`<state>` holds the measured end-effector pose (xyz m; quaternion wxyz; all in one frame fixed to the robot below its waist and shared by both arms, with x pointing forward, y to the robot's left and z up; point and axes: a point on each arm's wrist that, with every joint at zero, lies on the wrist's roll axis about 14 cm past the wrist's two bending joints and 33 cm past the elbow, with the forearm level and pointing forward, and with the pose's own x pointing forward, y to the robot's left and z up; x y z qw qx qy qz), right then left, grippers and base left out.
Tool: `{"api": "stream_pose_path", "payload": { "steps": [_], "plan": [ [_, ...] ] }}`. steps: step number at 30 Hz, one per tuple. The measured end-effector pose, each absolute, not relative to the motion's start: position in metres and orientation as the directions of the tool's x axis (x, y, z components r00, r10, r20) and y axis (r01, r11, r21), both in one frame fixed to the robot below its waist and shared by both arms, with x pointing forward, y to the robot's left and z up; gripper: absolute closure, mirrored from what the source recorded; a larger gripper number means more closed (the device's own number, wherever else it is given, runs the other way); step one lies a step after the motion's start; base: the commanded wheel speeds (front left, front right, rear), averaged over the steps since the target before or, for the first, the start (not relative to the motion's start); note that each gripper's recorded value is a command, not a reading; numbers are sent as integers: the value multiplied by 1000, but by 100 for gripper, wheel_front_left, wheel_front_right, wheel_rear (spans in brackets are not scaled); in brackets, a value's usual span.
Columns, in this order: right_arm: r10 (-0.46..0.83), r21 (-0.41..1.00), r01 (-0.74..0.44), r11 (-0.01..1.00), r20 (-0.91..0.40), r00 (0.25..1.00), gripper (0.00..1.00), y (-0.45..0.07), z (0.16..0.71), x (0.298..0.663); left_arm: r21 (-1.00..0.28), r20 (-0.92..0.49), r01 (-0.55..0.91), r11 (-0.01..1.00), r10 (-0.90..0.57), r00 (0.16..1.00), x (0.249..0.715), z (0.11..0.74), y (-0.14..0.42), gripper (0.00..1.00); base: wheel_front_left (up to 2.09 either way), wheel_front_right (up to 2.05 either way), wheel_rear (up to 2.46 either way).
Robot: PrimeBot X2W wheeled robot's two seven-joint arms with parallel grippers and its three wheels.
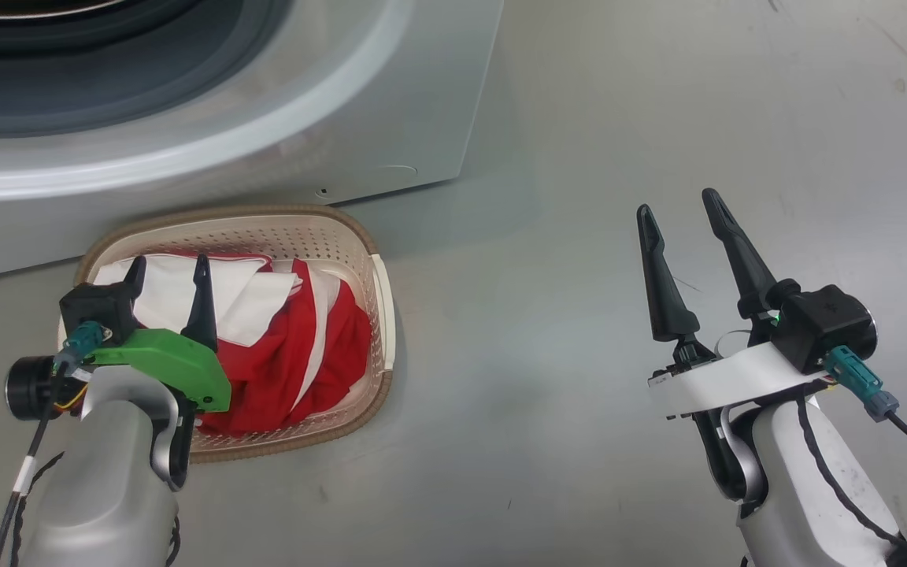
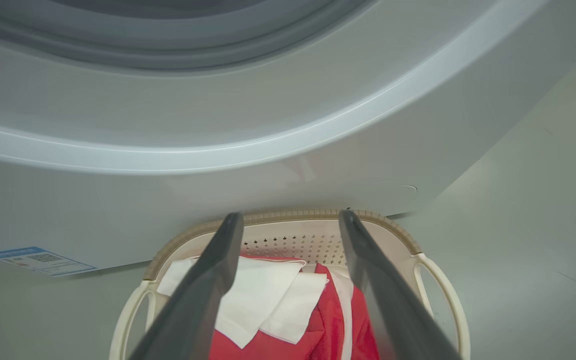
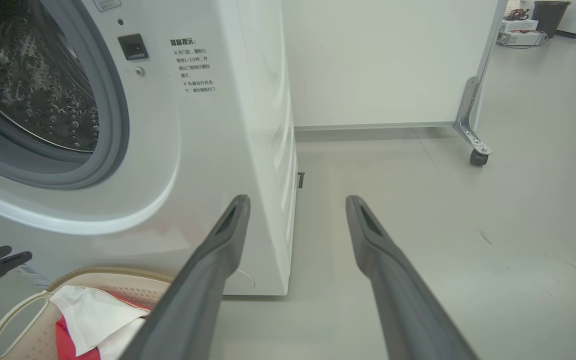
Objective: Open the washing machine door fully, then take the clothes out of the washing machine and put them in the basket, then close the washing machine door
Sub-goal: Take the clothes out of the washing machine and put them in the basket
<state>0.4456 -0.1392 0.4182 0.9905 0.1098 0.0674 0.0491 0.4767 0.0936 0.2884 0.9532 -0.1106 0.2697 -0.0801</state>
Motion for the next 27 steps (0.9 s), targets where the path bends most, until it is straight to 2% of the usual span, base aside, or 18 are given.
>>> {"api": "stream_pose_path", "payload": {
  "steps": [7, 13, 21, 27],
  "plan": [
    [116, 225, -90, 970, -109, 987, 0, -137, 428, 436, -238, -367, 114, 965, -198, 909, 487, 338, 102, 0, 0, 0, 0],
    [120, 224, -99, 969, -83, 989, 0, -136, 442, 427, -220, -304, 113, 969, -178, 936, 474, 369, 112, 0, 0, 0, 0],
    [115, 216, -103, 971, -44, 992, 0, -136, 463, 406, -197, -139, 106, 975, -134, 981, 462, 434, 126, 0, 0, 0, 0],
    [118, 208, -109, 972, -29, 993, 0, -136, 471, 389, -179, -93, 89, 980, -107, 990, 436, 455, 135, 0, 0, 0, 0]
  ]
}}
